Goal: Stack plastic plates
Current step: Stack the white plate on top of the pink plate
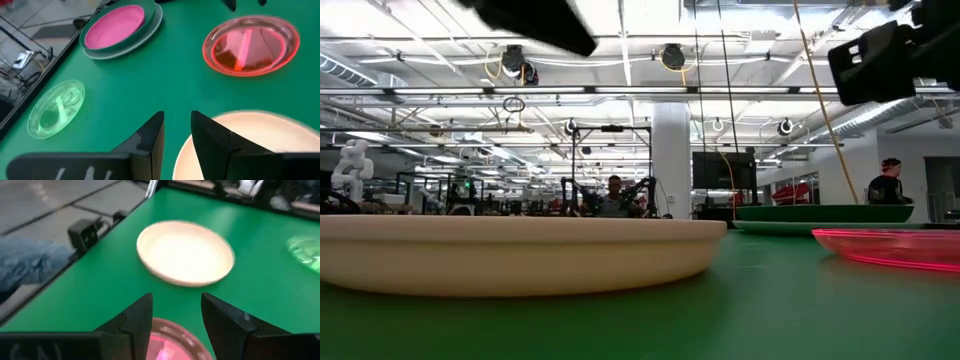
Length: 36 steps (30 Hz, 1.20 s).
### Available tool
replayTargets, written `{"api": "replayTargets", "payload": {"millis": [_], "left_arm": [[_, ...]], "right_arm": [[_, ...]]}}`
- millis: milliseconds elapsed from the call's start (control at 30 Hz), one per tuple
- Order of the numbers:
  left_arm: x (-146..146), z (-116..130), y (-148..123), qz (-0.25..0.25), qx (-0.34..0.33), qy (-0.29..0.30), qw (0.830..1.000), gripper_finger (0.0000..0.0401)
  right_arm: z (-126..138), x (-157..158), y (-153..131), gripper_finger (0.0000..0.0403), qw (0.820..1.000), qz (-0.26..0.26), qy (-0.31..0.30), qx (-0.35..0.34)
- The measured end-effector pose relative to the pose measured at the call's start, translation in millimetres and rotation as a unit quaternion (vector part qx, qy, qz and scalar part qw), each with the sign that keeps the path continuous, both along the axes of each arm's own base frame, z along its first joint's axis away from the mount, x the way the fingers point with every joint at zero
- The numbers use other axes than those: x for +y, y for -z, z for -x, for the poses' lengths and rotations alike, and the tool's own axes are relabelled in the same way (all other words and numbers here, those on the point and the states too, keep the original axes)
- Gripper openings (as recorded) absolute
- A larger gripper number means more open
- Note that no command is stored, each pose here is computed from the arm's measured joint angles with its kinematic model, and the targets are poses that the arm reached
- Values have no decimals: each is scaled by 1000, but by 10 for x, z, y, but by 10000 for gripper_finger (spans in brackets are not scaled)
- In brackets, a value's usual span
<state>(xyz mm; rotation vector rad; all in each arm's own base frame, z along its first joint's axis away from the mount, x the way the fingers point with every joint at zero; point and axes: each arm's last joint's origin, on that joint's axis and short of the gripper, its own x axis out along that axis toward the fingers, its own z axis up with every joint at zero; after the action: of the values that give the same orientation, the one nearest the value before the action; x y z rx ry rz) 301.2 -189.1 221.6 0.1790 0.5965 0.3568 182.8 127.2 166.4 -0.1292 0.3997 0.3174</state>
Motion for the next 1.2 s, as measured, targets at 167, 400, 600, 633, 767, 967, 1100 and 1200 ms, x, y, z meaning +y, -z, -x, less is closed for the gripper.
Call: {"api": "replayTargets", "payload": {"millis": [167, 400, 600, 633, 767, 967, 1100, 1200], "left_arm": [[114, 51, 171, 3, -46, 16, 999, 104], [188, 71, 324, -9, -61, 34, 998, 104], [229, 140, 462, 1, -78, 32, 996, 104], [231, 141, 465, 3, -80, 31, 996, 104], [225, 141, 461, 6, -84, 31, 996, 104], [226, 138, 458, 5, -85, 32, 996, 104], [226, 138, 458, 9, -86, 30, 996, 104], [218, 141, 457, 12, -88, 30, 996, 104]], "right_arm": [[-233, 107, -27, 160, 1000, 18, -6, 14], [-508, 232, -29, 160, 996, 84, -27, 7], [-724, 279, -14, 160, 995, 71, -63, 18], [-752, 282, 0, 160, 995, 69, -69, 24], [-884, 317, 40, 160, 992, 56, -97, 50], [-1138, 389, 133, 160, 989, 65, -111, 67], [-1365, 410, 187, 160, 985, 62, -129, 95], [-1512, 414, 234, 160, 980, 67, -139, 129]]}}
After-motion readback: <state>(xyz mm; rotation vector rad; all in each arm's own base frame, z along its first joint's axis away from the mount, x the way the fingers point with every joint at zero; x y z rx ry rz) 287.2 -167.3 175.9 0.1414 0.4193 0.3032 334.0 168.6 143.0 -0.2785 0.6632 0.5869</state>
